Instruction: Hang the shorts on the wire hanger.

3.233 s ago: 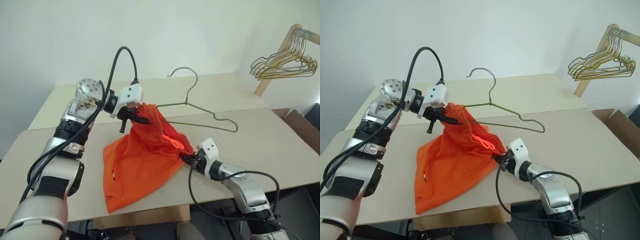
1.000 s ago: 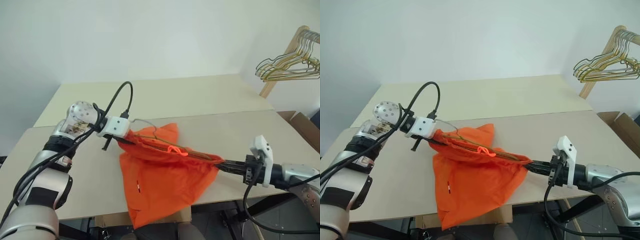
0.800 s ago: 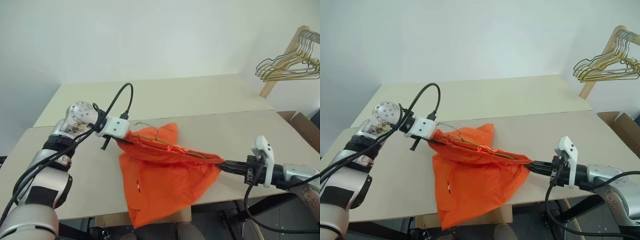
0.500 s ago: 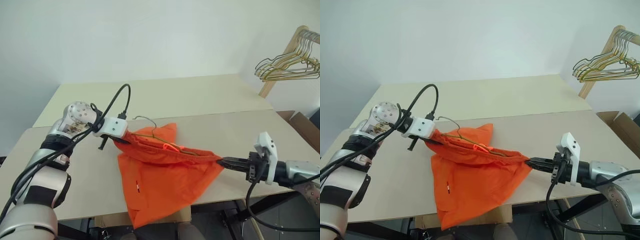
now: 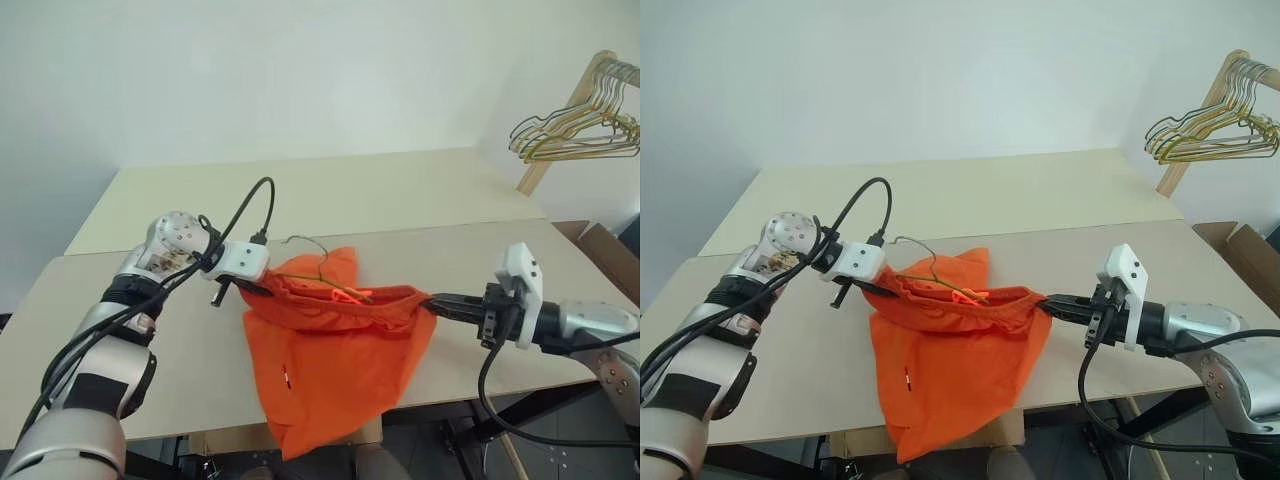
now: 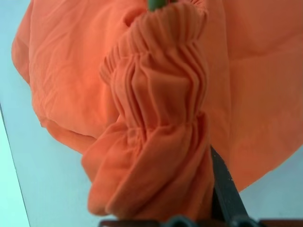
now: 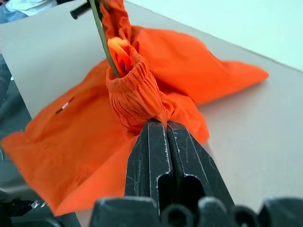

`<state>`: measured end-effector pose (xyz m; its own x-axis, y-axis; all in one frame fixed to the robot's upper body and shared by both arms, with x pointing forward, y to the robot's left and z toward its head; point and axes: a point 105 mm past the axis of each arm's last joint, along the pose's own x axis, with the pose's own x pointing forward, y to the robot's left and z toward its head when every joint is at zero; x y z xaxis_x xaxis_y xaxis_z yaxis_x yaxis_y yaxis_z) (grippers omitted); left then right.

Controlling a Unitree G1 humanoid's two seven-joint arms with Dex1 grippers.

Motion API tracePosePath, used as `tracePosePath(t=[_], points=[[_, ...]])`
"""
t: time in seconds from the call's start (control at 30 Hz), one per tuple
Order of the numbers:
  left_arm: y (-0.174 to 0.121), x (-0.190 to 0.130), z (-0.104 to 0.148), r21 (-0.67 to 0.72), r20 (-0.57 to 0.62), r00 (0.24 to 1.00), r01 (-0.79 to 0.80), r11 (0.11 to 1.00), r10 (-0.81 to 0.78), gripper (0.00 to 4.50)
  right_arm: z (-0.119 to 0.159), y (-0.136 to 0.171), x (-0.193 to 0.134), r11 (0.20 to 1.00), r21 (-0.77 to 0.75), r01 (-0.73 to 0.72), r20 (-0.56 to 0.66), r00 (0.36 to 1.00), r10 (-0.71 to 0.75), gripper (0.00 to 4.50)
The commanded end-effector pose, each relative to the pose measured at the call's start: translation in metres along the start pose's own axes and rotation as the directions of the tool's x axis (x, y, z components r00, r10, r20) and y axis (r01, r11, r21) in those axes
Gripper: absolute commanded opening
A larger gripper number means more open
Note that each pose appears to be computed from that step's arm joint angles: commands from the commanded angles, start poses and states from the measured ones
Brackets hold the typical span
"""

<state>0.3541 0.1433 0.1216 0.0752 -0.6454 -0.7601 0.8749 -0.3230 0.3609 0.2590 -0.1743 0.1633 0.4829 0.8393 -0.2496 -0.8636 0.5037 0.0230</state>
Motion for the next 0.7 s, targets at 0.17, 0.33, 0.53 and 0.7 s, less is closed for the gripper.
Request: tracePosePath(t=[0.17,0.33,0.53,0.7], points=[[0.005,-0.003,-0.007,-0.002,-0.067,0.998,-0.013,1.000,0.013,0.00,0.017,-0.002,-0.013,0.999,0.028,0.046,0.102,0.994,-0.049,0.01],[0.022,0.002,-0.004,-0.067,-0.056,0.991,-0.128,0.990,0.124,0.00,0.010,0.005,-0.016,0.999,0.022,0.037,0.072,0.997,-0.039,0.01],[0.036,-0.002,-0.001,-0.147,-0.018,0.974,-0.225,0.963,0.224,0.00,0.001,0.005,-0.022,0.998,-0.026,0.064,-0.005,0.998,-0.064,1.03],[0.037,-0.005,0.013,-0.139,0.059,0.974,-0.210,0.968,0.220,0.00,-0.001,-0.006,-0.031,0.991,-0.050,0.122,-0.038,0.992,-0.124,2.85]])
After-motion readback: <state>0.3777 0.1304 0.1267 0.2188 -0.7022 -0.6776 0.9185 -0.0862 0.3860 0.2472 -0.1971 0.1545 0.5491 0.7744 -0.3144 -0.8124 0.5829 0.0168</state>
